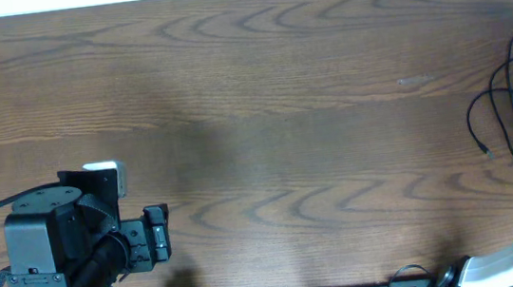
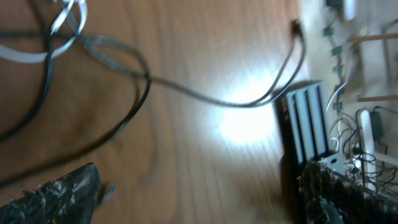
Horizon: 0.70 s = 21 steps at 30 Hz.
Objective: Untangle cables
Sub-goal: 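Hold the cables at the right edge with the right gripper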
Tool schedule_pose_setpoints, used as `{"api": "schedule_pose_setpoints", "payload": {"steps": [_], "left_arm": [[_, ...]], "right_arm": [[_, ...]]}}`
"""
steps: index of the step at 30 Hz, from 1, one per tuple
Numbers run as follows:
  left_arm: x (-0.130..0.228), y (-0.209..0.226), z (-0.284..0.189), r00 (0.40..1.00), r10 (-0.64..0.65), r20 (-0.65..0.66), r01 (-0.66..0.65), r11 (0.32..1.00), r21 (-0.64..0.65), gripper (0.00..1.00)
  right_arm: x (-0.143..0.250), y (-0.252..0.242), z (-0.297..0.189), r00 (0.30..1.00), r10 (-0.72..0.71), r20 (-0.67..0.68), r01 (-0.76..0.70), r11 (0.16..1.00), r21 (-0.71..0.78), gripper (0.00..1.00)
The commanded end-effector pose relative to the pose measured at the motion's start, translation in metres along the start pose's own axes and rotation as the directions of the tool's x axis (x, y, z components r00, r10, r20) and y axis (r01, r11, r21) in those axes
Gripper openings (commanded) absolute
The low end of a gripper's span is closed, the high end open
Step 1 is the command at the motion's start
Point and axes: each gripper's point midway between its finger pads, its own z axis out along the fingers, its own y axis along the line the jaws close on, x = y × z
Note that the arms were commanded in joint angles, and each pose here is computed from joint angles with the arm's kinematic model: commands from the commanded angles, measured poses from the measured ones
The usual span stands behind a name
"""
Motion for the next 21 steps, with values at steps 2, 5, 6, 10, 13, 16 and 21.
{"api": "schedule_pose_setpoints", "payload": {"steps": [2, 5, 6, 10, 13, 16, 21], "left_arm": [[0.001, -0.002, 0.001, 1.0, 0.022, -0.007, -0.021, 1.0, 0.011, 0.85], [0.001, -0.002, 0.001, 1.0, 0.022, -0.007, -0.022, 1.0, 0.011, 0.85], [0.001, -0.002, 0.001, 1.0, 0.025, -0.007, -0.025, 1.0, 0.011, 0.85], [0.001, -0.002, 0.001, 1.0, 0.025, -0.007, -0.025, 1.0, 0.011, 0.85], [0.001, -0.002, 0.001, 1.0, 0.025, -0.007, -0.025, 1.0, 0.011, 0.85], [0.001, -0.002, 0.001, 1.0, 0.025, -0.007, -0.025, 1.0, 0.011, 0.85], [0.001, -0.002, 0.001, 1.0, 0.025, -0.007, -0.025, 1.0, 0.011, 0.85]], "right_arm": [[-0.008, -0.02, 0.015, 0.993, 0.02, 0.116, -0.031, 0.995, 0.094, 0.99], [0.006, -0.03, 0.033, 0.996, 0.015, 0.092, -0.027, 0.99, 0.139, 0.99], [0.012, -0.031, 0.04, 0.997, 0.014, 0.077, -0.025, 0.989, 0.145, 0.99], [0.032, -0.026, 0.07, 0.998, -0.056, 0.036, 0.051, 0.991, 0.127, 0.99], [0.052, -0.011, 0.095, 0.984, -0.175, -0.014, 0.175, 0.984, 0.042, 0.99], [0.08, 0.014, 0.112, 0.935, -0.346, -0.081, 0.335, 0.935, -0.119, 0.99], [0.116, 0.032, 0.12, 0.809, -0.578, -0.111, 0.521, 0.791, -0.321, 0.99]]}}
